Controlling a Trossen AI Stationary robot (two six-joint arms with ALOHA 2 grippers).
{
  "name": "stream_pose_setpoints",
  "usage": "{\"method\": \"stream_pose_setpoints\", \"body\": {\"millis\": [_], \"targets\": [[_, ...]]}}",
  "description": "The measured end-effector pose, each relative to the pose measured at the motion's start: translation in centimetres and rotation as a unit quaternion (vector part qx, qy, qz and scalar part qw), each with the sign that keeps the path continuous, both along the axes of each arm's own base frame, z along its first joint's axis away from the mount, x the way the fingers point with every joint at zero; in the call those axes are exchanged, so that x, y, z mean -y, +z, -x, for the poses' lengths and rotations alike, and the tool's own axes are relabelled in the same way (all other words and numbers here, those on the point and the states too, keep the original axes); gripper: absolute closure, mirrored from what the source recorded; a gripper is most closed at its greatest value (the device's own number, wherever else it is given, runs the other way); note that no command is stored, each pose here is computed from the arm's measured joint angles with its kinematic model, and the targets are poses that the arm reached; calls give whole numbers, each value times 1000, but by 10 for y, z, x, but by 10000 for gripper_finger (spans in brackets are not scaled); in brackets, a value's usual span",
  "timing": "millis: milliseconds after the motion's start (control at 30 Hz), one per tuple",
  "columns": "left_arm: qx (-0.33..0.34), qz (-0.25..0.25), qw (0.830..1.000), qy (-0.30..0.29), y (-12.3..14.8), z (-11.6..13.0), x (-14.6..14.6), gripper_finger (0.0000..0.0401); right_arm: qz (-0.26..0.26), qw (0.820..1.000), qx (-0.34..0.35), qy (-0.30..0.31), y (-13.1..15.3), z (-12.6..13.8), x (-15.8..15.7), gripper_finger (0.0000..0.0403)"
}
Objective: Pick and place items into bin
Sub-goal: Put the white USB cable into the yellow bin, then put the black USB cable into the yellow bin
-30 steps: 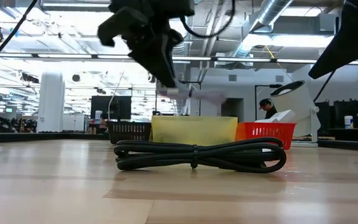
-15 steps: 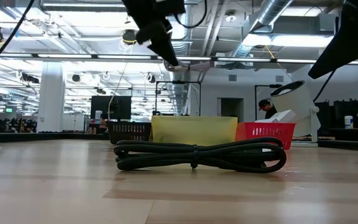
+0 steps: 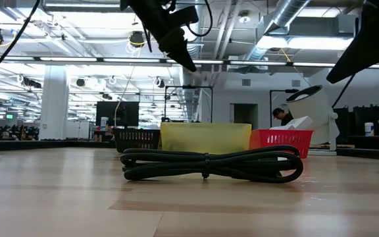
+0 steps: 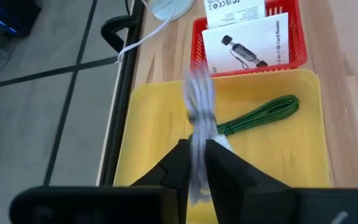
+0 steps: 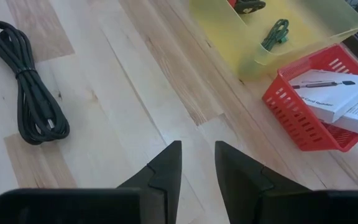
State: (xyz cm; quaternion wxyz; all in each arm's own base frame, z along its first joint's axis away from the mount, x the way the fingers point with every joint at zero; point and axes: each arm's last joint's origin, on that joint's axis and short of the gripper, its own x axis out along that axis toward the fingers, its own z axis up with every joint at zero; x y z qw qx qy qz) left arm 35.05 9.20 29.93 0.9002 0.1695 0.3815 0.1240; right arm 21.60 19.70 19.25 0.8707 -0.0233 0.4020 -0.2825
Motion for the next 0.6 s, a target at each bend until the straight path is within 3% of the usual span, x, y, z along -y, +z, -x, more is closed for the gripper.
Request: {"method": "stream_pose_setpoints", "body": {"millis": [400, 600], "targets": [[5, 15, 1000, 20, -3, 0, 0, 317, -1, 1000, 0, 0, 0, 0, 0, 310], [-1, 76, 997, 16, -7, 2, 6, 312, -6, 1000, 3, 0, 0, -1, -1, 310]]}}
